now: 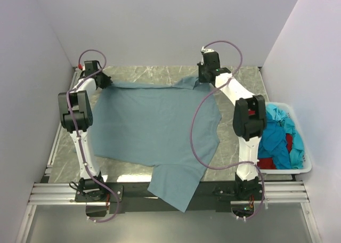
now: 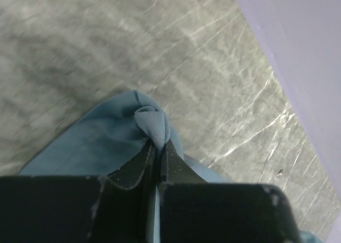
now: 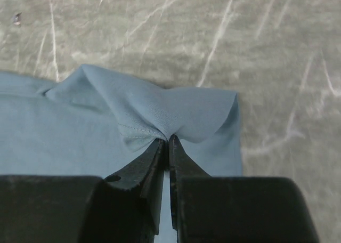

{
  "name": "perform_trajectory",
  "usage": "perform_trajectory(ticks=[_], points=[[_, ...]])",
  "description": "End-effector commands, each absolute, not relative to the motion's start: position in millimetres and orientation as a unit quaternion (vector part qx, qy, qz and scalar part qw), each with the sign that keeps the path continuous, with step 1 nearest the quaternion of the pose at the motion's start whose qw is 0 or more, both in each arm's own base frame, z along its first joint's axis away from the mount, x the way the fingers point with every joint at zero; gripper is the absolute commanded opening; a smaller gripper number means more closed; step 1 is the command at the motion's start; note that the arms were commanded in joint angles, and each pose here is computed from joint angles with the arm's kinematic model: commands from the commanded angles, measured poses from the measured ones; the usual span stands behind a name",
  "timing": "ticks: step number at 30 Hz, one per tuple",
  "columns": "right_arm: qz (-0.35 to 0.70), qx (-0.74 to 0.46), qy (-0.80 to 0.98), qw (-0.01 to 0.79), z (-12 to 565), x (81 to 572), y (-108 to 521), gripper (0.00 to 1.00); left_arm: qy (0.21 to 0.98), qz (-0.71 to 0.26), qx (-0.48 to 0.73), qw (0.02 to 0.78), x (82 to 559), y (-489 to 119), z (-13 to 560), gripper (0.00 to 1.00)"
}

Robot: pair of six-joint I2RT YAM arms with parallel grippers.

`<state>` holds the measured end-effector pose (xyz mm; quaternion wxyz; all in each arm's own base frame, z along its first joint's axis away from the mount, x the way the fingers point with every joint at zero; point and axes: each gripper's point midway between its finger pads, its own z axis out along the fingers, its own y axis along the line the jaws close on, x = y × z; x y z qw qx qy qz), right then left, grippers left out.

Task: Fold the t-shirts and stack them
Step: Fold the tshirt

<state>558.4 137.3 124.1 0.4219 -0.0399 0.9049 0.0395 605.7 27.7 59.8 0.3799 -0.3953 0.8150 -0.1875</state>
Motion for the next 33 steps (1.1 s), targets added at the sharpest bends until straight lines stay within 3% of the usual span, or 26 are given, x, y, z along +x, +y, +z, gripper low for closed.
perform_trajectory(ticks=[1,33], points=[[0.046,-0.021,0.886,0.462,173,544,135,0.12,0.802,-0.196,-0.37,0.426,603,33,122,0.02],[0.037,0.018,0.949,0.313,164,320,136,0.14,0.873,-0.128,-0.335,0.331,508,46,120,0.0]])
